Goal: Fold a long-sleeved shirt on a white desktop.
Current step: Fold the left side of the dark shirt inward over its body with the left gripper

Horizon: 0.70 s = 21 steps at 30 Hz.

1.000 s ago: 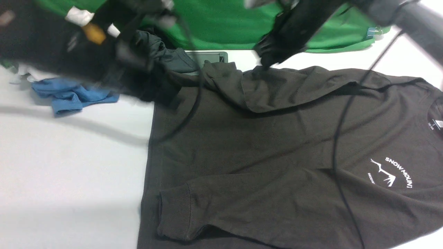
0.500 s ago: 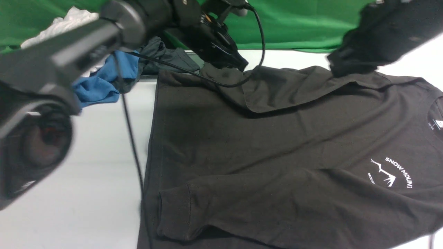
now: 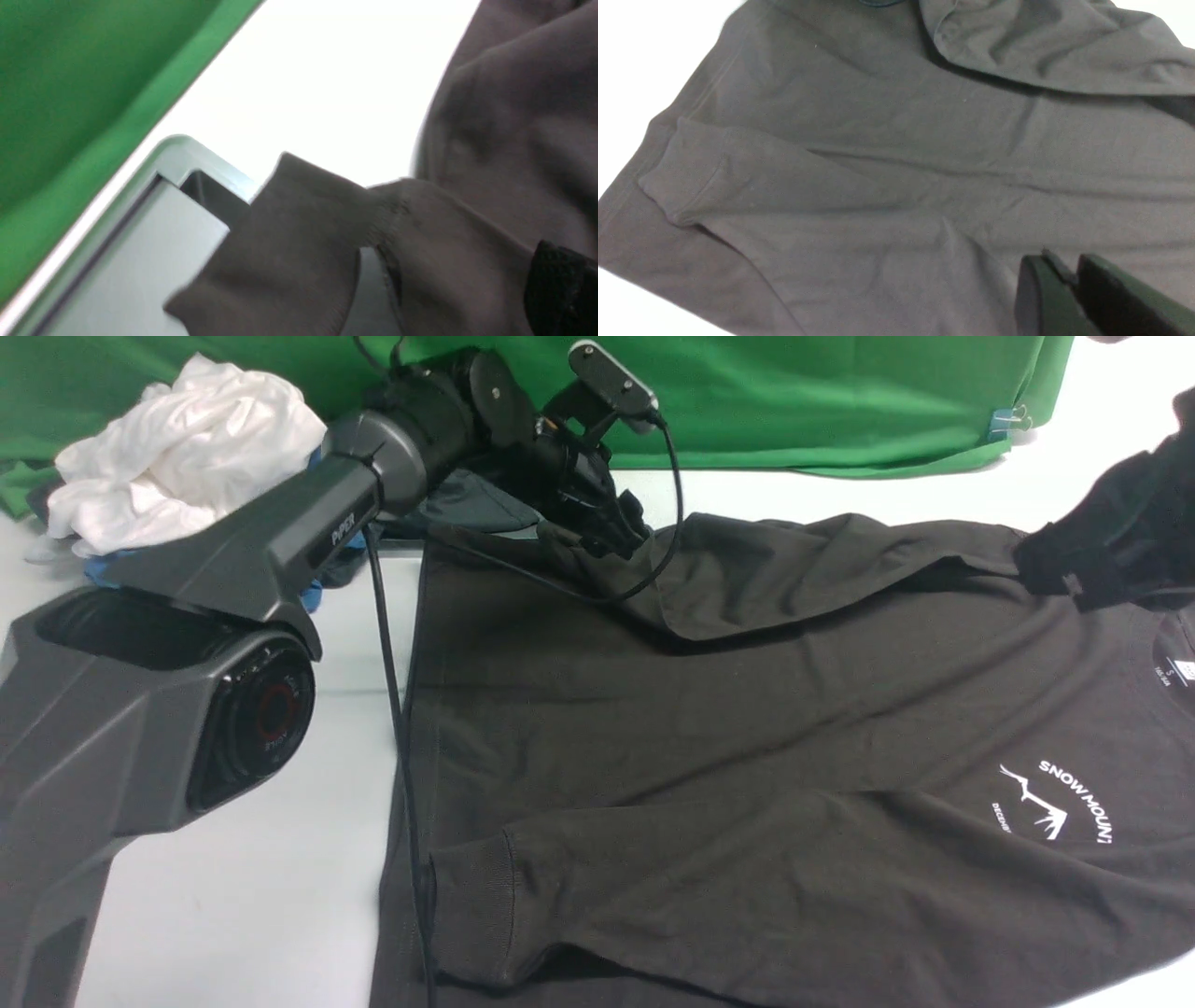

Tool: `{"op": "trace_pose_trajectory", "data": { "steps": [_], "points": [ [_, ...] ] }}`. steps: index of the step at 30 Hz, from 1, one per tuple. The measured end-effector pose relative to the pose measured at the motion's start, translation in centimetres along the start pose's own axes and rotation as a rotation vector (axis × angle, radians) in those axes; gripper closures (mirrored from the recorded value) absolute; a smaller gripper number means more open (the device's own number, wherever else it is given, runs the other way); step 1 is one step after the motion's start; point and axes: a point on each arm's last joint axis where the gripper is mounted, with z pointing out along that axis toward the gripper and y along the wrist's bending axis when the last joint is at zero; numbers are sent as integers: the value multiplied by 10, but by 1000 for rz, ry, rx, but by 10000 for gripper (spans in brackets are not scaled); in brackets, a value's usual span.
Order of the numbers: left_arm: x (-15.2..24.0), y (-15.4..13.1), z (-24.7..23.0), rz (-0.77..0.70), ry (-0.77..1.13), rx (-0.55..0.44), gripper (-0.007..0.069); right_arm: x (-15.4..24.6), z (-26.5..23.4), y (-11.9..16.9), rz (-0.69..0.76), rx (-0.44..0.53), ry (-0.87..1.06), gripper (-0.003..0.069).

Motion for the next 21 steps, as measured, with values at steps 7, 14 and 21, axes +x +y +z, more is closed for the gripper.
{"op": "trace_pose_trajectory", "data": {
  "steps": [7, 14, 21],
  "points": [
    [8, 2, 16, 5, -30, -33, 309, 0, -1, 1, 10, -13, 2, 530],
    [21, 1, 29, 19, -18, -21, 459, 0, -1, 3, 21, -34, 1, 523],
    [20, 3, 29, 44, -28, -37, 558, 0, -2, 4, 24, -38, -4, 523]
  ]
}}
